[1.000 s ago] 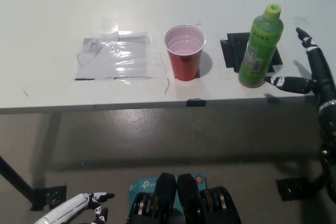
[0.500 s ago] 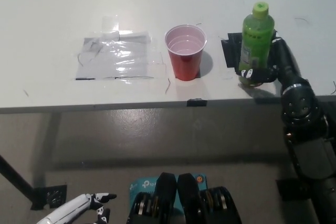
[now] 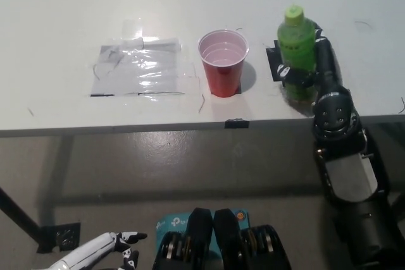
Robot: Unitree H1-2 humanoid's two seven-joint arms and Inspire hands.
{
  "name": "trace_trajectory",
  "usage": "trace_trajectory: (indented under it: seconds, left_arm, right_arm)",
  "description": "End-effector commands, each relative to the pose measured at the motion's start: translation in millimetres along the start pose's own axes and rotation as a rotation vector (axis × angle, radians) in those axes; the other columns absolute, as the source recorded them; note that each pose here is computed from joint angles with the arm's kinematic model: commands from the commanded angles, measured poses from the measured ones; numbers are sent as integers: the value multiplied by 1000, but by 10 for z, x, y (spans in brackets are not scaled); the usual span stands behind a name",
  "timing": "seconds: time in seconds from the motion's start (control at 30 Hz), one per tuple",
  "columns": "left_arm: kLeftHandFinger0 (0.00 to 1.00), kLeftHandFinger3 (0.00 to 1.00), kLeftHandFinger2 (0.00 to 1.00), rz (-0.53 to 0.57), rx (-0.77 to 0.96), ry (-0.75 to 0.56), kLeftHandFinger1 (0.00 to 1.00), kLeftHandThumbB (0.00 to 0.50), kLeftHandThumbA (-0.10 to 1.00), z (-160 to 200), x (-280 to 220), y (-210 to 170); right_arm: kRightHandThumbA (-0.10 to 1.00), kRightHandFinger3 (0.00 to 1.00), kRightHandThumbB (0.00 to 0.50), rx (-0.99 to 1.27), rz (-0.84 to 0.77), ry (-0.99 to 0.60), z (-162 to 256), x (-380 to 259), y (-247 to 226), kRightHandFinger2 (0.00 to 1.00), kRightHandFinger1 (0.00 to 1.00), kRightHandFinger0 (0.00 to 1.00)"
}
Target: The robot uses its right hand to pick up a bottle kept in the middle of the desk and tilt it into a cup kept next to it to pour water out
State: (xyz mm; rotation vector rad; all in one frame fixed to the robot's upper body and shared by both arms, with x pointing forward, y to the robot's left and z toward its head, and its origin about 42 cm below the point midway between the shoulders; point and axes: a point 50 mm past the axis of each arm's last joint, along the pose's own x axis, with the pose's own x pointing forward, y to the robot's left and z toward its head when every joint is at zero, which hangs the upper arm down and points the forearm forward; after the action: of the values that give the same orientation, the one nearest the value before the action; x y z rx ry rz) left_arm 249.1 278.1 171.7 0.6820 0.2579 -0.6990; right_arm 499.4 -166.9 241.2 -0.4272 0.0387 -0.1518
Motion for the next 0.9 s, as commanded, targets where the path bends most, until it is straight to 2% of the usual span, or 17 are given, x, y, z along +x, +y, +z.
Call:
trace_trajectory:
  seconds: [0.0,0.03,0.1,0.13,0.17,0.2,0.23,0.27,0.3,0.33,0.37,0.4,0.5,0.6,0.7,0.77,0.87]
  left_arm:
    - [1000,1000,1000,-13,22,-2,1000,376,1000,51,-22,33]
    - [1000,1000,1000,-14,14,0,1000,385,1000,39,-19,30]
    - [1000,1000,1000,-12,19,3,1000,381,1000,37,-16,29]
    - [1000,1000,1000,-12,23,3,1000,375,1000,40,-16,29]
    - [1000,1000,1000,-12,25,3,1000,373,1000,41,-17,29]
    - [1000,1000,1000,-12,22,3,1000,369,1000,38,-18,31]
    - [1000,1000,1000,-13,27,4,1000,365,1000,42,-20,35]
    - [1000,1000,1000,-15,27,2,1000,364,1000,46,-20,38]
    - [1000,1000,1000,-15,30,2,1000,377,1000,49,-21,39]
    - [1000,1000,1000,-14,36,3,1000,380,1000,51,-23,39]
    - [1000,1000,1000,-13,29,2,1000,385,1000,48,-25,35]
    - [1000,1000,1000,-12,23,2,1000,388,1000,43,-24,31]
    - [1000,1000,1000,-19,21,4,1000,381,1000,36,-22,30]
    - [1000,1000,1000,-23,20,0,1000,347,1000,44,-24,31]
    - [1000,1000,1000,-31,31,4,1000,359,1000,46,-24,30]
    - [1000,1000,1000,-36,33,6,1000,354,1000,42,-24,32]
    - [1000,1000,1000,-36,31,10,1000,358,1000,32,-13,27]
  right_arm:
    - [619,1000,140,63,-171,-134,259,150,-118,1000,814,634]
    - [441,1000,38,58,-222,-146,236,184,-131,709,424,303]
    - [201,1000,30,68,-293,-166,209,236,-167,464,261,203]
    - [88,1000,1,52,-306,-176,202,250,-182,310,101,55]
    - [83,1000,0,46,-312,-182,198,259,-187,241,33,5]
    - [-92,948,0,0,-329,-223,206,261,-241,10,1,0]
    - [-100,668,0,-29,-340,-245,208,267,-261,0,0,0]
    - [-100,480,0,-54,-346,-266,213,265,-278,0,0,0]
    - [-100,339,0,-58,-349,-277,216,263,-285,0,0,0]
    - [-100,304,0,-55,-353,-285,217,264,-290,6,0,0]
    - [-100,178,5,-50,-356,-307,220,253,-298,24,0,0]
    - [-100,138,1,-45,-357,-326,214,245,-300,35,0,0]
    - [-100,117,13,-34,-340,-340,204,235,-303,82,0,0]
    - [-100,140,23,-49,-332,-369,165,214,-317,72,0,0]
    - [-100,183,0,-105,-298,-383,142,188,-361,98,0,0]
    - [-100,160,22,-149,-294,-403,165,184,-381,98,0,0]
    - [-100,148,14,-224,-243,-453,216,166,-428,99,0,0]
